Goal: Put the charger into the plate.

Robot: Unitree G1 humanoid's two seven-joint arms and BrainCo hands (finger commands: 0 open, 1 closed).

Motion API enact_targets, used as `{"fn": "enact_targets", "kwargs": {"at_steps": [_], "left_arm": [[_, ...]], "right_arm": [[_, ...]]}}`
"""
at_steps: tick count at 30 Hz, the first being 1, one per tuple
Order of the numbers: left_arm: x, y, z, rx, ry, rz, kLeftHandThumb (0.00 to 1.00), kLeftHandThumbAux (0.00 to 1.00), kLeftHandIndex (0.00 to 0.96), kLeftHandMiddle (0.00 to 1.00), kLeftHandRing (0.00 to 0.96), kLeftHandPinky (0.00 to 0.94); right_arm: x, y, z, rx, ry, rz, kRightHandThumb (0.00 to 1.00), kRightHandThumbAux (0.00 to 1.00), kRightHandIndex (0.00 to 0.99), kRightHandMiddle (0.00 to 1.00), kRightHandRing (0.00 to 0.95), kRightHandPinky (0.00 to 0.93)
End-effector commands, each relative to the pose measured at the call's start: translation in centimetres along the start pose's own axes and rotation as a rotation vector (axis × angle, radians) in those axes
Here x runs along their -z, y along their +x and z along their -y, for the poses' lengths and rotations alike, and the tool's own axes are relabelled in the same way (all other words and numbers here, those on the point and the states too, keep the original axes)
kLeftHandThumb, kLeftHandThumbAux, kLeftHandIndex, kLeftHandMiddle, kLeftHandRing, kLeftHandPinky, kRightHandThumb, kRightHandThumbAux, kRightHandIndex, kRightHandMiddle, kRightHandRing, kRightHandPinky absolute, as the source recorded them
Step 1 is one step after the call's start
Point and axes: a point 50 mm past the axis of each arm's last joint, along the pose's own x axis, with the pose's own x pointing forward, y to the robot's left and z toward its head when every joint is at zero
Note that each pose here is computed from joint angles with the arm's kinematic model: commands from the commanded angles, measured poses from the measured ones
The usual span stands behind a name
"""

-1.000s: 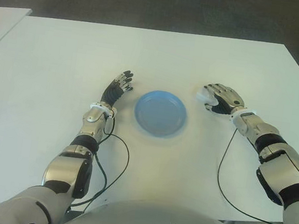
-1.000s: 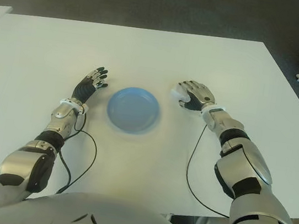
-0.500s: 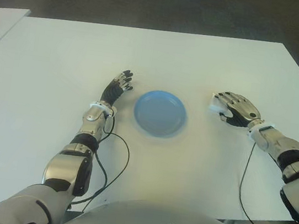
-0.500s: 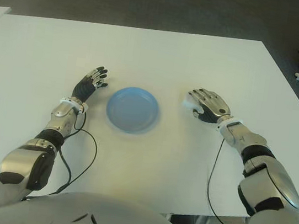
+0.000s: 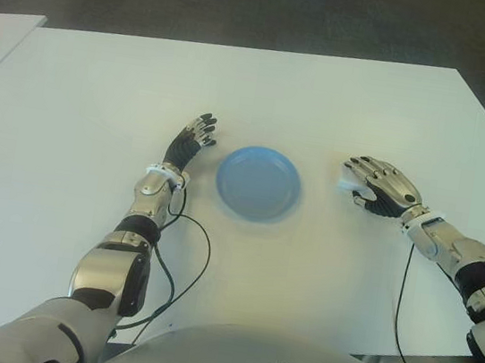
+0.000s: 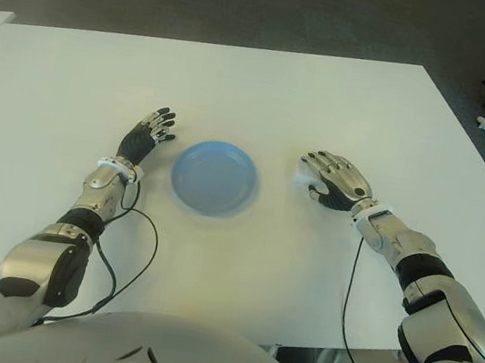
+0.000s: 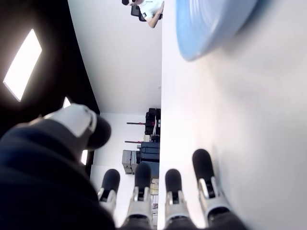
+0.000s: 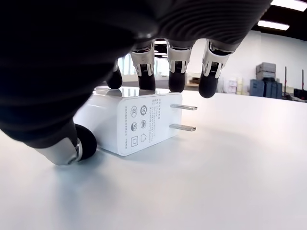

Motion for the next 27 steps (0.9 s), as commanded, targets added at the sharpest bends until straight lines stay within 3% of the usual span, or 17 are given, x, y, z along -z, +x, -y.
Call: {"fn": "enact_targets", "kwargs": {"at_steps": [1, 27], "left_arm": [[1.7, -0.9, -0.2, 0.004, -0.019, -0.092, 0.0, 0.589, 0.111, 0.115, 0.09, 0.075], [1.8, -0.8, 0.1, 0.012, -0.028, -0.094, 0.0, 0.588, 0.11, 0.11, 0.088, 0.08]], "right_arm": [[-1.3, -1.5, -1.8, -0.096, 0.022, 0.039, 0.0, 0.488, 0.0, 0.0, 0.0, 0.0], [-2.6, -1.3, 1.4, 0.086, 0.275, 0.077, 0.0, 0.411, 0.0, 0.0, 0.0, 0.0]]}}
